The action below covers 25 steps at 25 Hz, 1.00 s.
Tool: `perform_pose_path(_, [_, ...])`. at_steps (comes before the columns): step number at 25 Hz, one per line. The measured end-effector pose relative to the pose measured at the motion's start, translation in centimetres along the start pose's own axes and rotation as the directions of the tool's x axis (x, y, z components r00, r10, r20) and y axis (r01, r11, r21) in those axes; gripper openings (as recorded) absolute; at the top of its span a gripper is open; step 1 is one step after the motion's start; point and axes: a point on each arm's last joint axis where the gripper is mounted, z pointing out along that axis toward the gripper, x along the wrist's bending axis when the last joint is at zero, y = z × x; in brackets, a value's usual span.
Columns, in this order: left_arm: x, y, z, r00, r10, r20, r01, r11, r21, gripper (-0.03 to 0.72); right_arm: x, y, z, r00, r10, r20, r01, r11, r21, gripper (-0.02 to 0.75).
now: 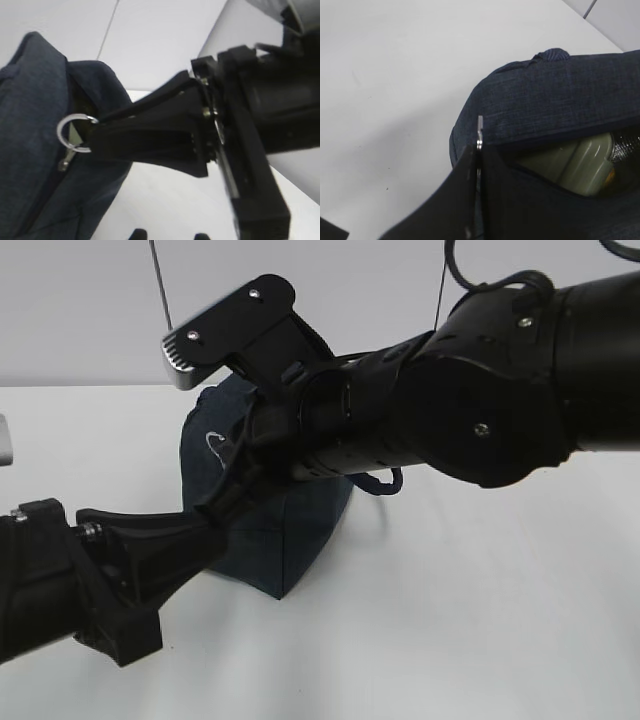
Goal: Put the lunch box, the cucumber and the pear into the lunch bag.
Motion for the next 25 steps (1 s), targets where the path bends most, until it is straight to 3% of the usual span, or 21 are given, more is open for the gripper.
perform_pose_path(3, [0.9, -0.8, 0.2, 0.991, 0.122, -0.053, -0.117, 0.990, 0.079, 0.183, 0.0, 0.0, 0.0, 1.000, 0.000, 0.000, 0.000, 1.000, 0.000, 0.006])
perform_pose_path(7, [3.2, -1.1, 0.1, 0.951, 0.269, -0.152, -0.244, 0.956, 0.163, 0.183, 0.0, 0.0, 0.0, 1.000, 0.000, 0.000, 0.000, 1.000, 0.000, 0.006])
perform_pose_path(9, [3.9, -0.9, 0.1, 0.924, 0.342, -0.170, -0.317, 0.935, 0.156, 0.185, 0.0, 0.0, 0.0, 1.000, 0.000, 0.000, 0.000, 1.000, 0.000, 0.006])
perform_pose_path(15, [5.5, -1.5, 1.6, 0.816, 0.558, -0.149, -0.540, 0.829, 0.147, 0.211, 0.0, 0.0, 0.0, 1.000, 0.000, 0.000, 0.000, 1.000, 0.000, 0.006])
perform_pose_path(20, [6.7, -2.9, 3.7, 0.809, 0.575, -0.124, -0.551, 0.814, 0.182, 0.329, 0.0, 0.0, 0.0, 1.000, 0.000, 0.000, 0.000, 1.000, 0.000, 0.006])
perform_pose_path(25, [7.8, -2.3, 4.6, 0.826, 0.508, -0.244, -0.491, 0.861, 0.131, 0.416, 0.0, 0.0, 0.0, 1.000, 0.000, 0.000, 0.000, 1.000, 0.000, 0.006])
